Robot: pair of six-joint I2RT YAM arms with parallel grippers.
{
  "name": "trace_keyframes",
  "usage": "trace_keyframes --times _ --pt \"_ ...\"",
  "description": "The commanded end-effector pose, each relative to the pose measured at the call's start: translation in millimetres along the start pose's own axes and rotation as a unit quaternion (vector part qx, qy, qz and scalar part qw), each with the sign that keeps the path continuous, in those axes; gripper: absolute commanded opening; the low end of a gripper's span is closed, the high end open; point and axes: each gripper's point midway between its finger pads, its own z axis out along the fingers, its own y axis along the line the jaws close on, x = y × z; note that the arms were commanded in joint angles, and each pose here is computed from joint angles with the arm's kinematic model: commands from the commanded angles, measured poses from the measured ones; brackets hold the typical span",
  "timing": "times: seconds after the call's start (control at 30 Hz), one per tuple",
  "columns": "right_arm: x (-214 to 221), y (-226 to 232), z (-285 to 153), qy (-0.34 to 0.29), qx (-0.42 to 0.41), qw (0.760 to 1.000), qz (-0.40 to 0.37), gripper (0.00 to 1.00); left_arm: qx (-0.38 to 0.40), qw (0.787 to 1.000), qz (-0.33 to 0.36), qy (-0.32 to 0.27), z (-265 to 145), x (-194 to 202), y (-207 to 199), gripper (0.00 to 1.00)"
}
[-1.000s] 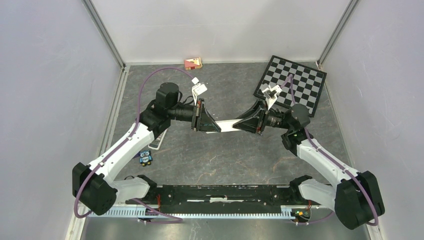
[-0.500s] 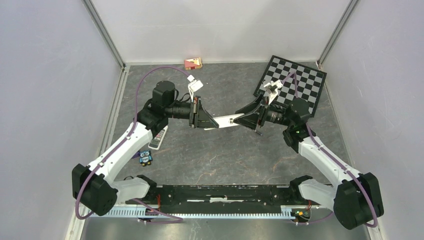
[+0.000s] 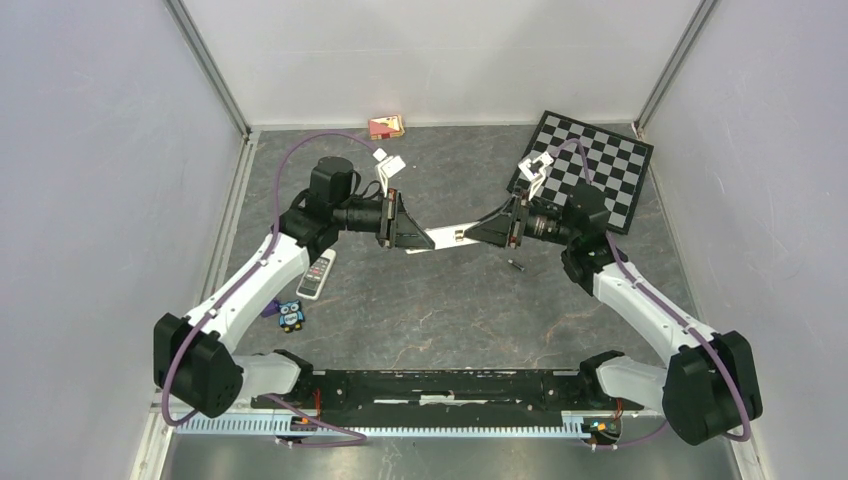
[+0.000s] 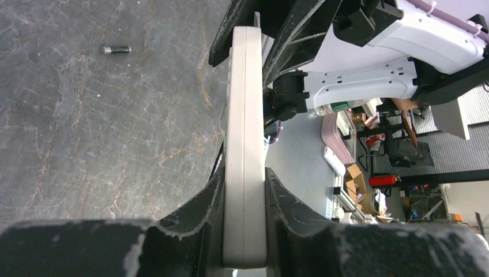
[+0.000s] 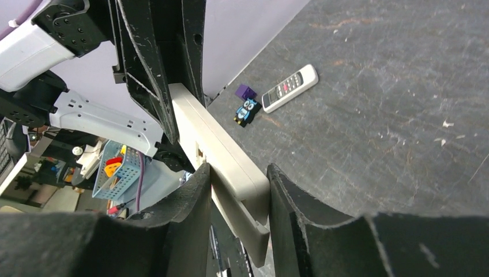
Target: Load the batteries into the remote control
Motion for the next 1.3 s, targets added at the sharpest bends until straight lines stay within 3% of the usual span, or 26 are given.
trace_keyframes --times 0.0,0.2,0.3,0.4,0.7,0.8,0.9,1.03,1.27 --pt "-5.4 -24.8 0.1 -0.011 0.058 0.998 0.011 0.36 -0.005 1.000 0.006 0.004 -2.5 -6.0 -2.6 0.02" --pt "2.2 -35.3 1.7 -0.002 0.072 0.997 0.029 0.34 -0.046 0.999 -0.015 0.015 1.0 -0.9 21.1 0.02" --pt "7.2 -39.2 1.6 0.001 0.074 0.997 0.032 0.50 -0.049 0.998 -0.027 0.020 2.8 1.4 26.8 0.02" --pt "12.0 -40.7 1.2 -0.001 0.070 0.997 0.034 0.60 -0.043 0.998 -0.032 0.023 3.7 1.3 26.0 0.02" --pt "14.7 -35.2 -0.8 -0.025 0.044 0.998 0.044 0.79 -0.045 0.998 -0.049 0.023 -1.0 2.9 34.5 0.02" --pt "11.0 -31.2 -3.2 -0.036 0.036 0.998 0.044 0.80 -0.050 0.997 -0.054 0.024 -2.6 4.4 38.3 0.02" --pt "12.4 -34.6 -4.4 -0.036 0.041 0.997 0.047 0.76 -0.050 0.997 -0.055 0.024 -3.5 5.4 39.1 0.02" --pt "17.9 -40.1 -2.8 -0.027 0.044 0.997 0.058 0.57 -0.050 0.997 -0.057 0.025 -4.2 6.2 39.4 0.02" --pt "15.9 -42.6 -2.8 -0.023 0.055 0.997 0.055 0.33 -0.055 0.996 -0.059 0.022 -5.5 4.6 41.8 0.02"
